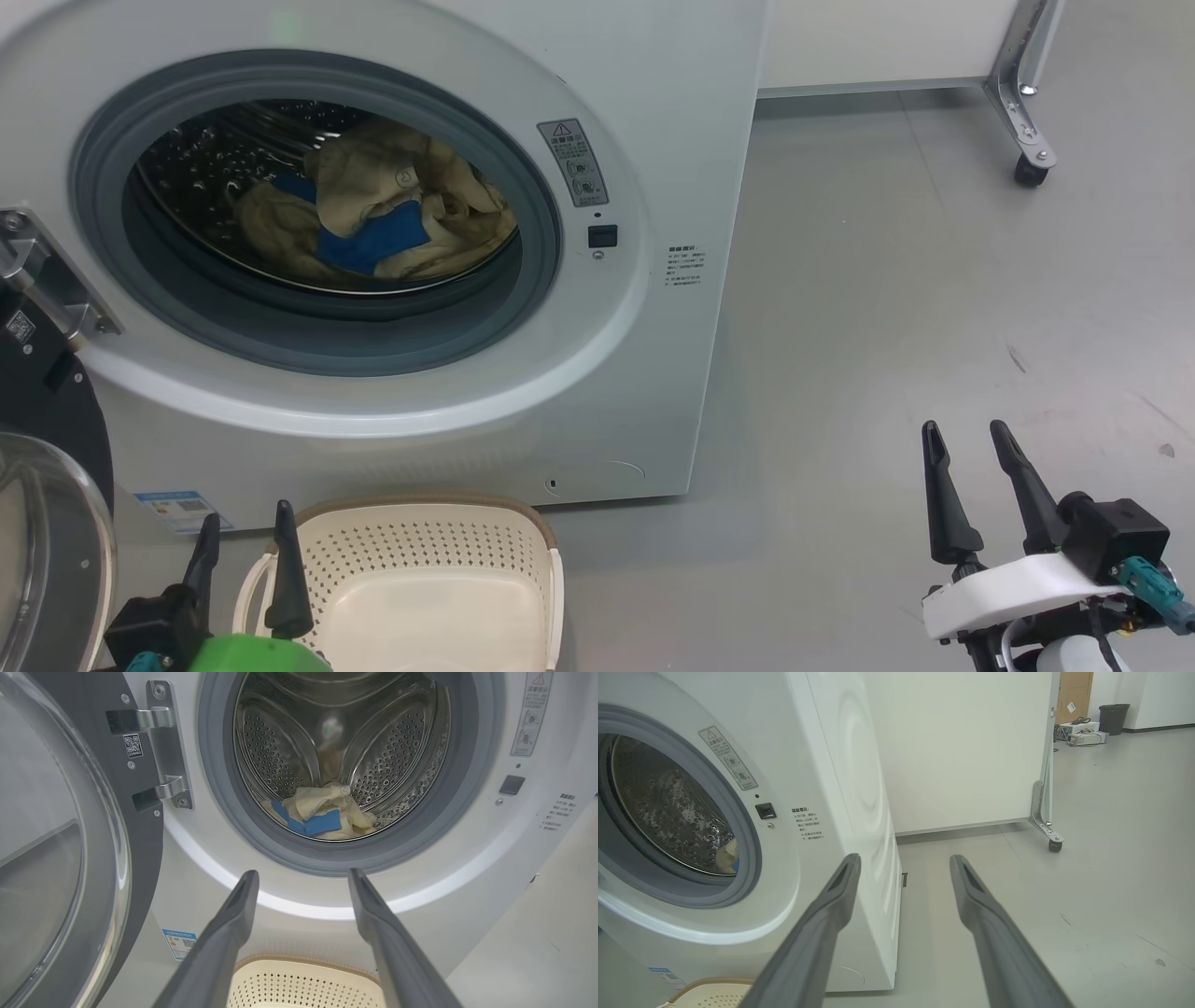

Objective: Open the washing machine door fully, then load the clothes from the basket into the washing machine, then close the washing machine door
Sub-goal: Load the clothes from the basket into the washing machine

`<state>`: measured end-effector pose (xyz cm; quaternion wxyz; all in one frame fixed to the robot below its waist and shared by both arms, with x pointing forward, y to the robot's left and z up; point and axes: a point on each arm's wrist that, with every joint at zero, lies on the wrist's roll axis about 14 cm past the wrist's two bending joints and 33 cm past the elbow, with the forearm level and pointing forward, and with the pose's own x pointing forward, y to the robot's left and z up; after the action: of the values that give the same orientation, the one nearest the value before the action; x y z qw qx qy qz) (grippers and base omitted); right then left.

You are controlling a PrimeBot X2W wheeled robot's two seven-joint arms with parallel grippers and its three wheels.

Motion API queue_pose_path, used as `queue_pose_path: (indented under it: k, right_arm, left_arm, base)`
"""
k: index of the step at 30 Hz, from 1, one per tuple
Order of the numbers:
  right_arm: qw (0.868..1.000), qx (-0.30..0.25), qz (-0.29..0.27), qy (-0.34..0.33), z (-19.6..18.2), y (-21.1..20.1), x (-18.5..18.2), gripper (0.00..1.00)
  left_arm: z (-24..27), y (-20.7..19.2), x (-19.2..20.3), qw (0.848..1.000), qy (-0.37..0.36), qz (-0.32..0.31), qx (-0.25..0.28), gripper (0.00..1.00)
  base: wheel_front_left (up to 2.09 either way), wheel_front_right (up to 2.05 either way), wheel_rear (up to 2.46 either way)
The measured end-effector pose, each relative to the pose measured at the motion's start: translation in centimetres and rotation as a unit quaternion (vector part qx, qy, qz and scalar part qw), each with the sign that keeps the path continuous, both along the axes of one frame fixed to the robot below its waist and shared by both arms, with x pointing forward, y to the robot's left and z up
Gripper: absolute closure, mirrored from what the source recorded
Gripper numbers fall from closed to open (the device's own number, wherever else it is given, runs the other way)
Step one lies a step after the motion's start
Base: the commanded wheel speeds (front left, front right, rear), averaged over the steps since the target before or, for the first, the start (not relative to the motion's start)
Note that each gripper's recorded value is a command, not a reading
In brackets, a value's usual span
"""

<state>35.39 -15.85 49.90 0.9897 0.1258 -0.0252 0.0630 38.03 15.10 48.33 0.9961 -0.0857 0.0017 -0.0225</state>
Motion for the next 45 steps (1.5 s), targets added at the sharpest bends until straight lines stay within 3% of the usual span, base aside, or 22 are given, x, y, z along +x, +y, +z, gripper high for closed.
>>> queue_pose_path:
  k: [45]
  right_arm:
    - [1.0, 0.002, 0.011, 0.007, -0.46, 0.75, 0.7, 0.0]
  left_arm:
    - [-0.25, 0.65, -0.26, 1.0, 0.004, 0.015, 0.001, 0.0]
  base:
    - [0.0, 0.0, 0.0]
